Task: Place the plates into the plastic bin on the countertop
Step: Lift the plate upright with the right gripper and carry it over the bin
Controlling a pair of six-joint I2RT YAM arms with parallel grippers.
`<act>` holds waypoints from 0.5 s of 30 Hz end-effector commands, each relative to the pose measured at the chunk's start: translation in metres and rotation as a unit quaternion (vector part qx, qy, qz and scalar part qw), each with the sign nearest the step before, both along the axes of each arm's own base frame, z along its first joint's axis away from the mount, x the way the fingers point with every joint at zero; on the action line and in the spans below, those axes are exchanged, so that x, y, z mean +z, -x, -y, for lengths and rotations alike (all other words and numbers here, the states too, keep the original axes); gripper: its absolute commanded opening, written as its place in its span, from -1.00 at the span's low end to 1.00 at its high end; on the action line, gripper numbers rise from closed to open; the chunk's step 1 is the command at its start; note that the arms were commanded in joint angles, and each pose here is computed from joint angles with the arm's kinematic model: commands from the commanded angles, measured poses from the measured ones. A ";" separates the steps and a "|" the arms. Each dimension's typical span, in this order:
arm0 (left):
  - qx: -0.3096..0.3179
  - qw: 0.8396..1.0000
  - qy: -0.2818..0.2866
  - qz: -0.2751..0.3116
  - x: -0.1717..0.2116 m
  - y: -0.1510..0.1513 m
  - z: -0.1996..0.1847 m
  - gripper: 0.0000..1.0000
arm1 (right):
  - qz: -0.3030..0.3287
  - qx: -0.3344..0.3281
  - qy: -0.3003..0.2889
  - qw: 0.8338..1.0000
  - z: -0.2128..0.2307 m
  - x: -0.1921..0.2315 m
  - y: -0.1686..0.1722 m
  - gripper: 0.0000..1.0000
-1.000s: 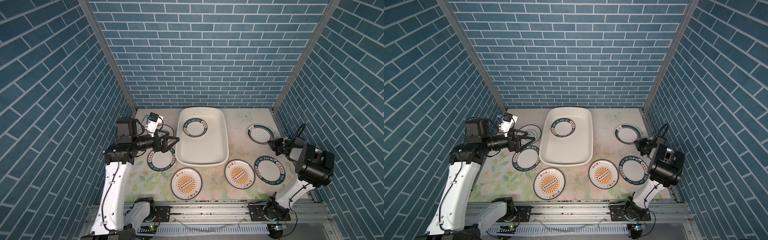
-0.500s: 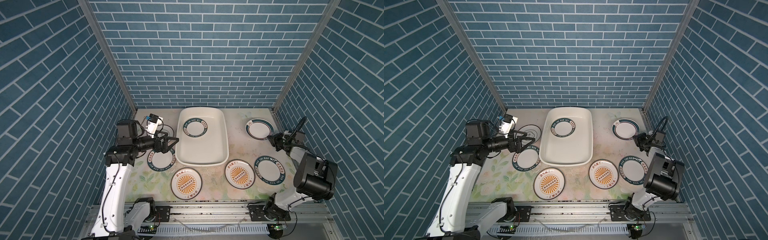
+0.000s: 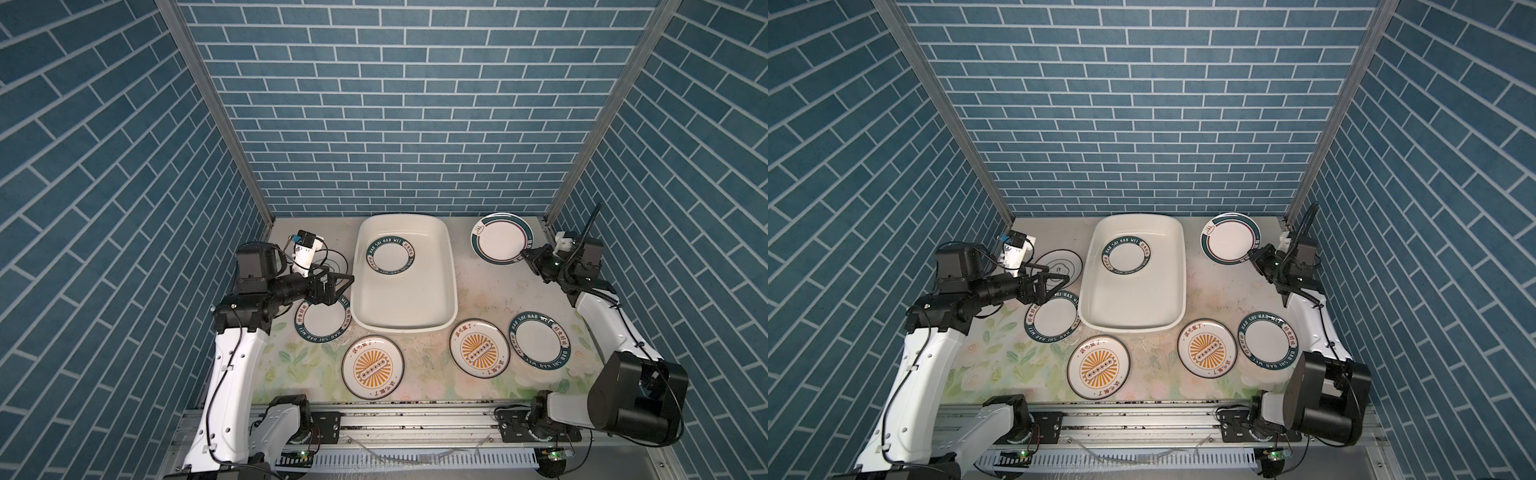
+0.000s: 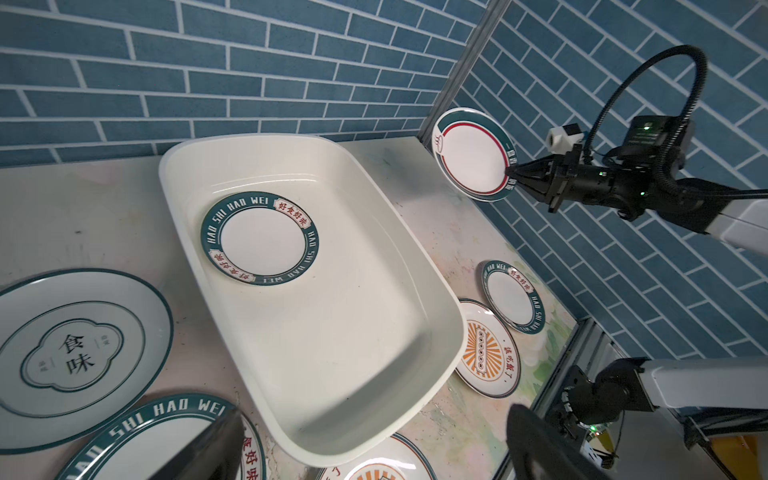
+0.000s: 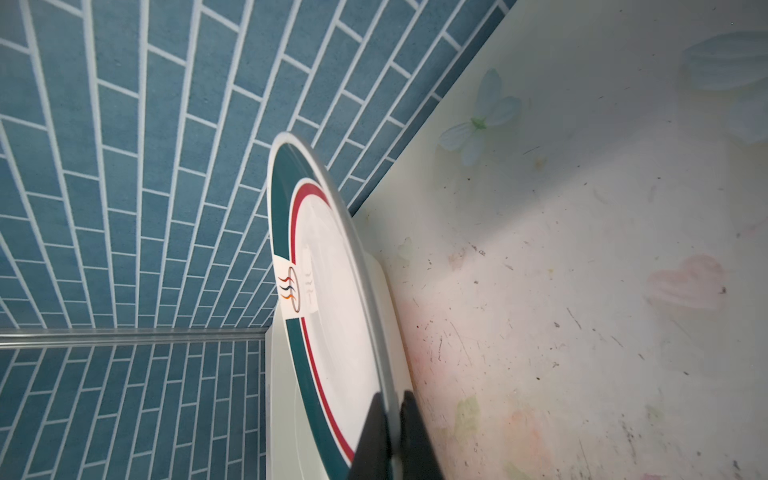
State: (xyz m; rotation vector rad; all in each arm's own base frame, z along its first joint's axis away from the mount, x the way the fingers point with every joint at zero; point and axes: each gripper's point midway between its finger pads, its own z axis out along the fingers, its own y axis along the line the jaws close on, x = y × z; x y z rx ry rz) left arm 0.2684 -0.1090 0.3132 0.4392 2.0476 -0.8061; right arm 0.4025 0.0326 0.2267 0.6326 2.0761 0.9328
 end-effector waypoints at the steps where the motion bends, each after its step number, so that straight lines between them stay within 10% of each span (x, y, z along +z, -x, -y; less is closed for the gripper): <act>1: 0.045 0.999 -0.023 0.014 0.000 -0.010 -0.015 0.99 | 0.029 0.015 0.024 0.999 -0.015 0.028 0.004 -0.99; 15: 0.010 1.000 -0.006 0.025 0.013 -0.002 -0.006 0.99 | 0.066 0.091 0.050 0.992 -0.102 0.062 0.002 -0.99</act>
